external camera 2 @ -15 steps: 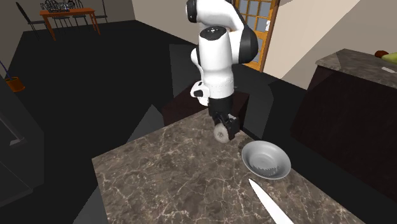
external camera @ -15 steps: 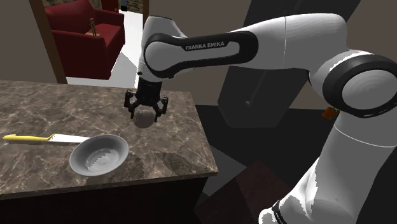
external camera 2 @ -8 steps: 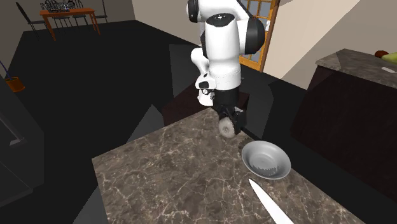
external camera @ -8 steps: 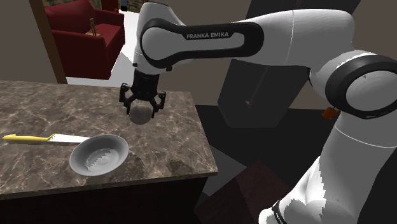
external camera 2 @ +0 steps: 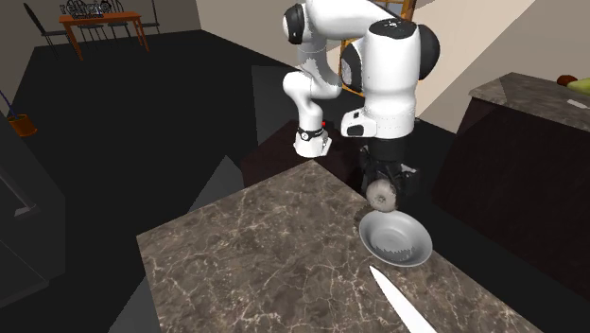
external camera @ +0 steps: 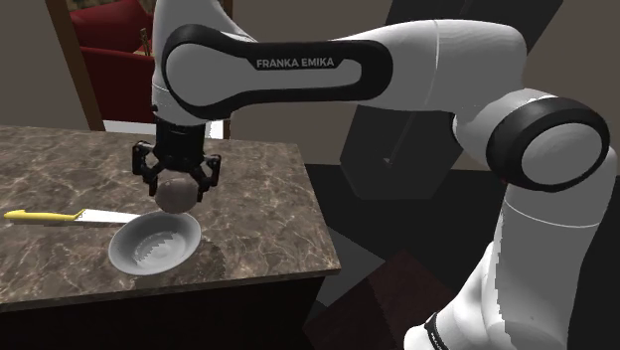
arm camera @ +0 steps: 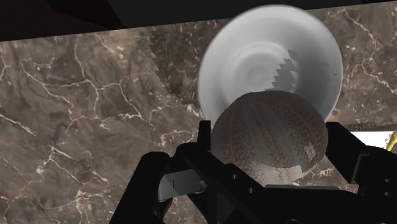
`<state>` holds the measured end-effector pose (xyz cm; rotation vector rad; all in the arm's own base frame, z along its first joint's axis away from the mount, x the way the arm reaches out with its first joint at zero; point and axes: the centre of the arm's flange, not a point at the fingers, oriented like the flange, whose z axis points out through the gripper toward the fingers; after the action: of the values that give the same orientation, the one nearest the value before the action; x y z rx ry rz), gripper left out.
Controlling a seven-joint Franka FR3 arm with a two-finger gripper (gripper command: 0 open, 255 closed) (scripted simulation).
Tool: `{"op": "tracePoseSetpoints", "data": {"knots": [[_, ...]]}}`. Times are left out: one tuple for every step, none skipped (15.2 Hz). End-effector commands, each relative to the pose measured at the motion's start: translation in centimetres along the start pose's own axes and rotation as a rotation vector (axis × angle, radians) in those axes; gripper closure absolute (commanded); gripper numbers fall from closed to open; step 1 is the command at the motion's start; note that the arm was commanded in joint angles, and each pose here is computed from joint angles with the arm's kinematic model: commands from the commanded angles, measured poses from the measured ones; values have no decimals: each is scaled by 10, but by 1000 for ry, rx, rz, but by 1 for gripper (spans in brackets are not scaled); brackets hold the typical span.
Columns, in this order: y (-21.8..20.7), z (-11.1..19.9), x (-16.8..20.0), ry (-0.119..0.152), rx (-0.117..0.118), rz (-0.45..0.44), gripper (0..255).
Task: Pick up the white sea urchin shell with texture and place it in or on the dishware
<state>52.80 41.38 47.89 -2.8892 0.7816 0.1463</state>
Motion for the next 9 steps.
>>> {"op": "tracePoseSetpoints", "data": {"knots": [[-23,1,-19,0,1,1,255],[-32,2,-28,0,1,1,255],[-42,4,-37,0,1,1,255],[-44,4,-40,0,1,1,255],[-44,10,-39,0,1,1,255],[-43,15,-38,0,1,1,255],[-43,20,-38,0,1,1,255],[-42,25,-37,0,1,1,255],[-41,30,-36,0,1,1,255]]}}
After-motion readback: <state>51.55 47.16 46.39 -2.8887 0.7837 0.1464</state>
